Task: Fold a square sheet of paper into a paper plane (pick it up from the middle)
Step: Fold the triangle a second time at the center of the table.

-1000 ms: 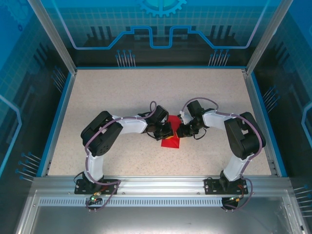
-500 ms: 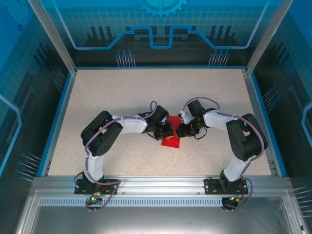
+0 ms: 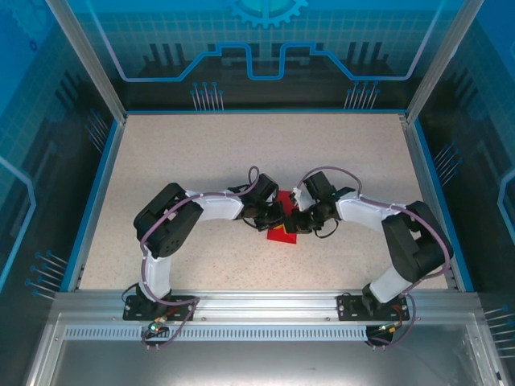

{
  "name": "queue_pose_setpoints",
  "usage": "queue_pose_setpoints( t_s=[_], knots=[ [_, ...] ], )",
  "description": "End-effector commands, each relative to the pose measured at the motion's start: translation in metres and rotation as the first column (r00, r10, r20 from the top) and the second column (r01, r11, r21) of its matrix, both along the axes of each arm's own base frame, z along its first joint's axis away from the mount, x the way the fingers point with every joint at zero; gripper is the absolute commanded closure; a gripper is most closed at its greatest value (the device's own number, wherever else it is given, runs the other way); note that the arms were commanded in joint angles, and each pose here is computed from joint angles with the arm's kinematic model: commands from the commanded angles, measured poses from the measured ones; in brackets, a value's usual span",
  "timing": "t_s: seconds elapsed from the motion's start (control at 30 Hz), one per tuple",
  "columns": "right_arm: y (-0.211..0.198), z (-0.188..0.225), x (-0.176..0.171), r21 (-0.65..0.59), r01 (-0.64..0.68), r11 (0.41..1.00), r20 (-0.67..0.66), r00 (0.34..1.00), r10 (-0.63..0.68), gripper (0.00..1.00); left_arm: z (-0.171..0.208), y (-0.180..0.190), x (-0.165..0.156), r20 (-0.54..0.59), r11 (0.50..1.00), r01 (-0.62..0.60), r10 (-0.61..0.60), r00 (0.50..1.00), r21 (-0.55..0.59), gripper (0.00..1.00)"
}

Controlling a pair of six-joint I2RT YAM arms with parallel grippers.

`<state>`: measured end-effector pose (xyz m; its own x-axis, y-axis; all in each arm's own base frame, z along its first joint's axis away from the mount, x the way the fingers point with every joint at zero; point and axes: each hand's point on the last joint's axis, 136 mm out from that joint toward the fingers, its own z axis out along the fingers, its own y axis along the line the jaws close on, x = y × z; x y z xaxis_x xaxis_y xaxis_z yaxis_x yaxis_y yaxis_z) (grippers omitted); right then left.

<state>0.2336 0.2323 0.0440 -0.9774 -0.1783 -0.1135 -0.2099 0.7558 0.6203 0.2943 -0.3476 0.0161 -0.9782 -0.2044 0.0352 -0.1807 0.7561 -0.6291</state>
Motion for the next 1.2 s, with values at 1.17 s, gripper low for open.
queue_pose_setpoints(
  t_s=[1.17],
  knots=[
    [-0.014, -0.008, -0.021, -0.018, 0.054, 0.998, -0.083, 0.995, -0.055, 0.81, -0.028, 0.004, -0.014, -0.045, 0.998, 0.047, -0.045, 0.998, 0.043, 1.0]
  ],
)
